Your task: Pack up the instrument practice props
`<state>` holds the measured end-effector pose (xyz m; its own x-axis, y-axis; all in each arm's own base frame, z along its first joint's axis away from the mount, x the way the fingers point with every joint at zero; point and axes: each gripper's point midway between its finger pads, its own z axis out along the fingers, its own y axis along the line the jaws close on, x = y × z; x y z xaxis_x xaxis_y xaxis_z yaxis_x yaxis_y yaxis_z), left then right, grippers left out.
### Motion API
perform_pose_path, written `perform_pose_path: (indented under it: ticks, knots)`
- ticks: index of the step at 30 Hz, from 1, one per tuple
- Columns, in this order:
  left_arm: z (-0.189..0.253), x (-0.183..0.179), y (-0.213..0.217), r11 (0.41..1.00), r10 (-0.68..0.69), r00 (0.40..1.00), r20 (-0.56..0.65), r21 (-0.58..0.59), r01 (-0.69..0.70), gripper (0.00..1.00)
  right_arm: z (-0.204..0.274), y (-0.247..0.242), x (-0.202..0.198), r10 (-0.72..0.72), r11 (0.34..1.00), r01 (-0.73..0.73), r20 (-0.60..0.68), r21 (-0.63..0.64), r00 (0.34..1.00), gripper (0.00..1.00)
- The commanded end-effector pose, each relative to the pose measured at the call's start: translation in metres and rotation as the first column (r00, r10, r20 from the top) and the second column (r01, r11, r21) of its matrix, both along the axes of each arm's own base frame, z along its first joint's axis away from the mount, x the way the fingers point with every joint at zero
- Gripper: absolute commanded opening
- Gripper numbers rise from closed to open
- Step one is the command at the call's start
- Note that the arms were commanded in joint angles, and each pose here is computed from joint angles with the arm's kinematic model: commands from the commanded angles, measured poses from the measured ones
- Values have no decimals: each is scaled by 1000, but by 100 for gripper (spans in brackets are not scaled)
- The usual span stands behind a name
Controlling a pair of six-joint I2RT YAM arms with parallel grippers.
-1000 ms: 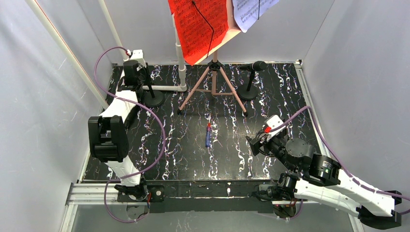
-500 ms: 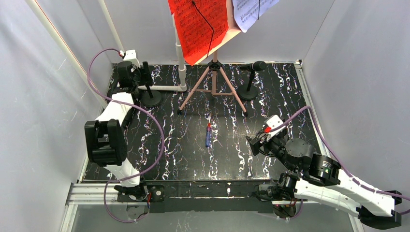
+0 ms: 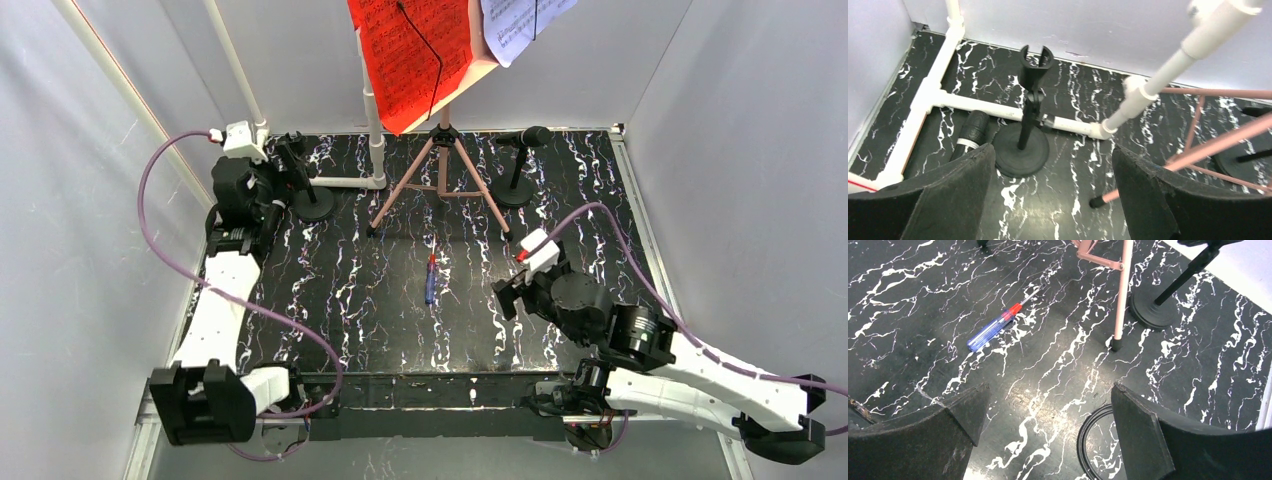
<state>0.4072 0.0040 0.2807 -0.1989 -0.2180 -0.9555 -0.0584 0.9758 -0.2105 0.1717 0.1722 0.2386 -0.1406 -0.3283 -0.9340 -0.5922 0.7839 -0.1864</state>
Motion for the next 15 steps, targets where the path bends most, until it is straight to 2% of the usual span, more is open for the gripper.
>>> perform_pose_path:
  ticks: [1,5,10,15]
  knots:
    - [-1,-36,-22,992,-81,997,-20,-102,79,85,22,16,4,-24,995,27,-30,94,999,99]
    - [6,-68,-36,981,-135,990,-36,-148,128,89,14,21,10,-71,996,74,-67,51,995,99]
    - [10,-105,-60,950,-264,964,-30,-181,254,91,3,30,14,-109,993,113,-120,21,987,99]
    - [3,-130,-54,963,-239,970,-36,-138,232,97,-8,35,29,-180,983,171,-156,-69,971,99]
